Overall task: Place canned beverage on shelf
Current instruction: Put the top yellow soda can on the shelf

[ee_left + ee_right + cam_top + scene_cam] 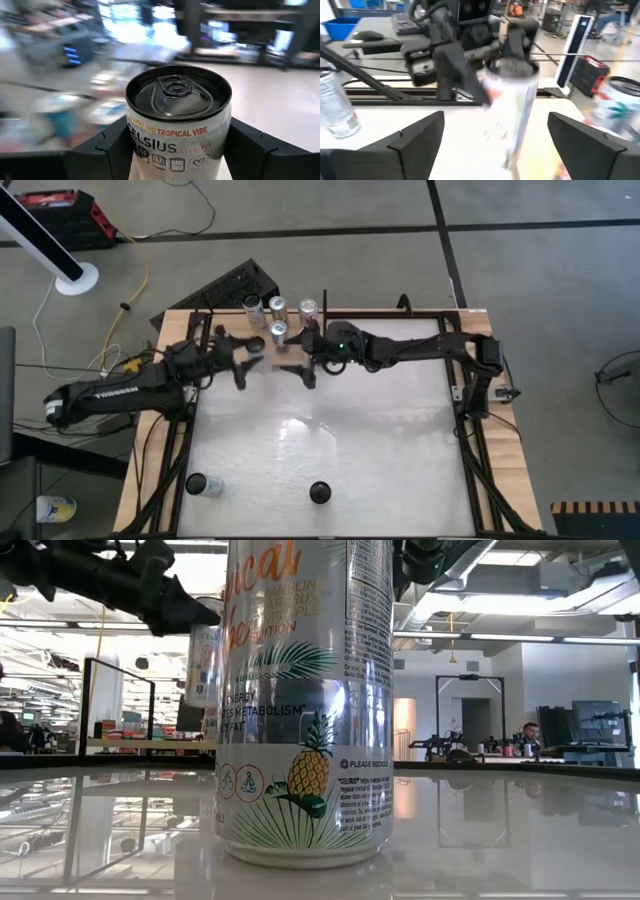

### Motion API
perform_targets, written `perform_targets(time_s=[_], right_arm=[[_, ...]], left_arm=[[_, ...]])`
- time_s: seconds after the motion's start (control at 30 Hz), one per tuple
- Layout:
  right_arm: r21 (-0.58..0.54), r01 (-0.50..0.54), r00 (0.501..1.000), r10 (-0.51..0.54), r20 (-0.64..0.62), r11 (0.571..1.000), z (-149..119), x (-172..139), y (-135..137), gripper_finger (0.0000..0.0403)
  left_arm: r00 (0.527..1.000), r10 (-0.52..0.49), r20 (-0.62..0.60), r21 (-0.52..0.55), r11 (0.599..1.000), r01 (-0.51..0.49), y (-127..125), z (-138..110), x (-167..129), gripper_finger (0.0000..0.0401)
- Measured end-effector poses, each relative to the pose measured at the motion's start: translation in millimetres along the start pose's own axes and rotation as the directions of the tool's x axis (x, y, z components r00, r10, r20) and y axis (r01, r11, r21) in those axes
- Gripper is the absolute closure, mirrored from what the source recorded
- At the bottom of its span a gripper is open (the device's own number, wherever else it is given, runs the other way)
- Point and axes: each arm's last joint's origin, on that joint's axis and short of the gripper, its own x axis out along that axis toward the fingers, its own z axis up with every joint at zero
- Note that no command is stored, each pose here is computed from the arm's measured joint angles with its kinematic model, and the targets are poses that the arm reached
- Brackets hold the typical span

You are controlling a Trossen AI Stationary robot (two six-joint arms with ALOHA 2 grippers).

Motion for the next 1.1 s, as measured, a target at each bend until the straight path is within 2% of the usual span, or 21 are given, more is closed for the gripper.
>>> perform_targets(time_s=[0.13, 0.33, 0.47, 0.63, 1.1], right_arm=[[0.001, 0.006, 1.0, -0.006, -0.009, 1.0, 4.1, -5.0, -2.9, 0.0026], [-0.014, -0.001, 1.0, 0.001, -0.014, 1.0, 3.6, -4.8, -1.2, 0.0026], [-0.016, -0.001, 1.0, 0.0, -0.017, 1.0, 3.3, -4.8, -1.5, 0.0026], [-0.015, -0.001, 1.0, 0.001, -0.023, 1.0, 2.4, -4.8, -1.5, 0.0026], [-0.022, 0.007, 1.0, -0.007, -0.023, 1.0, 1.8, -4.7, -4.9, 0.0026]], left_arm=[[0.985, 0.173, -0.022, 0.023, 0.985, -0.173, 18.6, -1.1, -7.7, 0.0177], [0.946, 0.307, -0.104, -0.017, 0.95, -0.311, 43.9, -10.8, -6.6, 0.0177], [0.935, 0.324, -0.144, -0.058, 0.941, -0.335, 54.4, -19.8, -0.6, 0.0177], [0.94, 0.318, -0.12, -0.095, 0.939, -0.33, 55.1, -37.1, 1.5, 0.0177], [0.939, 0.332, -0.088, -0.083, 0.937, -0.339, 52.5, -51.5, -2.7, 0.0177]])
